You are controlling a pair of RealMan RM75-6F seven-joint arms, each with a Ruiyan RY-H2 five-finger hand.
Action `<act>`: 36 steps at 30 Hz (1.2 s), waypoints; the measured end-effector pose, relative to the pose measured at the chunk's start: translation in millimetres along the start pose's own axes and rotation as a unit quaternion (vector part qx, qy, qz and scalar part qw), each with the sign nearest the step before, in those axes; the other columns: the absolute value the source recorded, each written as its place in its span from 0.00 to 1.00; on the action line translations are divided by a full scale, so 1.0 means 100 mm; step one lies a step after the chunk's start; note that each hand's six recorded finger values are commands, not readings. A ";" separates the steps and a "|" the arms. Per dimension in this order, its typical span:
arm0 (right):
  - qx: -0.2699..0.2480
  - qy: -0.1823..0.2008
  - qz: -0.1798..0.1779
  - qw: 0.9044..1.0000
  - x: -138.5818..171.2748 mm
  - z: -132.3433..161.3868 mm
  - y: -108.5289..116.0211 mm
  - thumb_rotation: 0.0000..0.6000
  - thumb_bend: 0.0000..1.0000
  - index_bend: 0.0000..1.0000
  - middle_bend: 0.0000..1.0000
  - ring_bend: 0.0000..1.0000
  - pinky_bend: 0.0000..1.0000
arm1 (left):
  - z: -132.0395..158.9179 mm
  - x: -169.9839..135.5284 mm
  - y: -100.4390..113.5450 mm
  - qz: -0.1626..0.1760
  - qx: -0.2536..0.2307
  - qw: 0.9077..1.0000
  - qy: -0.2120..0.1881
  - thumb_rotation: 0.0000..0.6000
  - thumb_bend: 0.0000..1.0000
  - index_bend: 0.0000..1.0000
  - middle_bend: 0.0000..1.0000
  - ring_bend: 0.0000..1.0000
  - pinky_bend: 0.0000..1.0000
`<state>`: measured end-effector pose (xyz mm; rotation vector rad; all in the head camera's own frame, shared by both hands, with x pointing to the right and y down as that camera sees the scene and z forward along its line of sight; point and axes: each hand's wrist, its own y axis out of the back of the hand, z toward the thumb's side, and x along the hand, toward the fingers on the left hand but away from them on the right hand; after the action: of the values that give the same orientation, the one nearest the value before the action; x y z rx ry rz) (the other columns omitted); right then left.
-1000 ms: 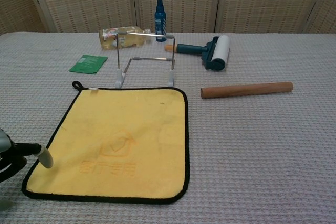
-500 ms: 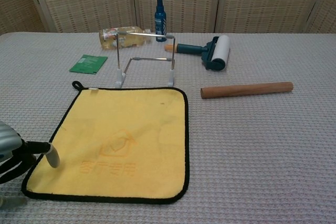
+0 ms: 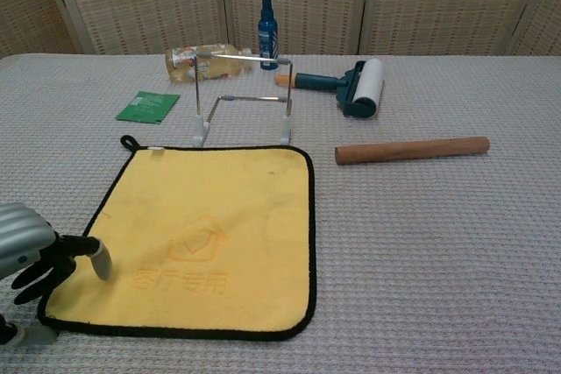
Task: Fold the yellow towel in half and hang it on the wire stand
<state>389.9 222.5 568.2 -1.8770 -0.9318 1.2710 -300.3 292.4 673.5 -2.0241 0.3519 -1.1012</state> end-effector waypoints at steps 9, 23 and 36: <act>-0.001 -0.006 0.000 1.000 0.02 -0.05 -0.01 1.00 0.46 0.34 0.35 0.29 0.26 | 0.00 0.09 0.02 0.004 0.006 1.000 0.004 1.00 0.22 0.41 0.82 0.75 0.93; -0.003 -0.005 0.001 1.000 -0.01 -0.06 -0.03 1.00 0.46 0.34 0.35 0.29 0.26 | -0.03 0.11 0.03 0.005 -0.004 1.000 0.015 1.00 0.34 0.42 0.82 0.75 0.93; -0.005 0.000 -0.001 1.000 -0.03 -0.03 -0.03 1.00 0.46 0.34 0.35 0.29 0.26 | -0.04 0.13 0.02 0.010 -0.001 1.000 0.017 1.00 0.39 0.49 0.83 0.76 0.93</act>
<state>391.0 221.3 572.9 -1.8832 -0.9401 1.2673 -295.9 282.0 681.0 -2.0001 0.3908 -1.1246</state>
